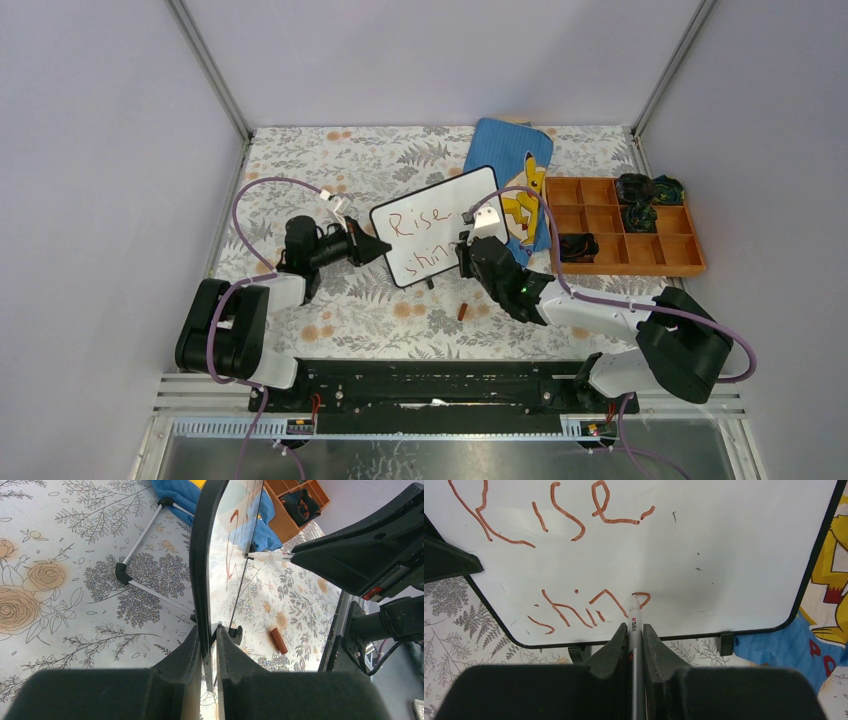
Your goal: Write a sentence on the whiteboard
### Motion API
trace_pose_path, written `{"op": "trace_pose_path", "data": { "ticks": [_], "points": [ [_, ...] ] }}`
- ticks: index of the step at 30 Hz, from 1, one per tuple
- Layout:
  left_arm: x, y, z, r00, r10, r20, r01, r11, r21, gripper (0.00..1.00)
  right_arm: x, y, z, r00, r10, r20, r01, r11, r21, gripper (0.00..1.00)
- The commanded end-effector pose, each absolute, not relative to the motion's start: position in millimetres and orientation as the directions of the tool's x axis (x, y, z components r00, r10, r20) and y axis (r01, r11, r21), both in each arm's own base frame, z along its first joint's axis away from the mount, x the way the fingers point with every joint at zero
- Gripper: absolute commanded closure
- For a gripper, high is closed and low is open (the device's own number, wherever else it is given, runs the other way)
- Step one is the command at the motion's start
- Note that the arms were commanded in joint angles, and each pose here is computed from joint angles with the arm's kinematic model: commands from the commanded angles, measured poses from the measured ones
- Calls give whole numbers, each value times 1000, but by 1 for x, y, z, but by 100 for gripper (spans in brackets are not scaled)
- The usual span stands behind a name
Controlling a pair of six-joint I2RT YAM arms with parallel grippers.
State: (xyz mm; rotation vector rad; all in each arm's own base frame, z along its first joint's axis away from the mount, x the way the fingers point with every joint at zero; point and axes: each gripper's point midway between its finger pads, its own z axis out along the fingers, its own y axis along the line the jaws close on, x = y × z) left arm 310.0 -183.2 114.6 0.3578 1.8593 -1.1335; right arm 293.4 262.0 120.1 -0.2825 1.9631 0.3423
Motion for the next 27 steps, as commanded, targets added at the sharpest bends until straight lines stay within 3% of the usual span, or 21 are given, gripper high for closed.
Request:
{"op": "trace_pose_path", "data": {
  "ticks": [1,27],
  "points": [
    [299,-181,80,-632,-139,-762,570,583,-579,100,291,273,121,-412,-23,-911,-379,913,149,100],
    [299,-181,79,-631,-135,-764,571,586,-575,100,285,246,93,-460,-70,-885,-296,952,79,100]
  ]
}}
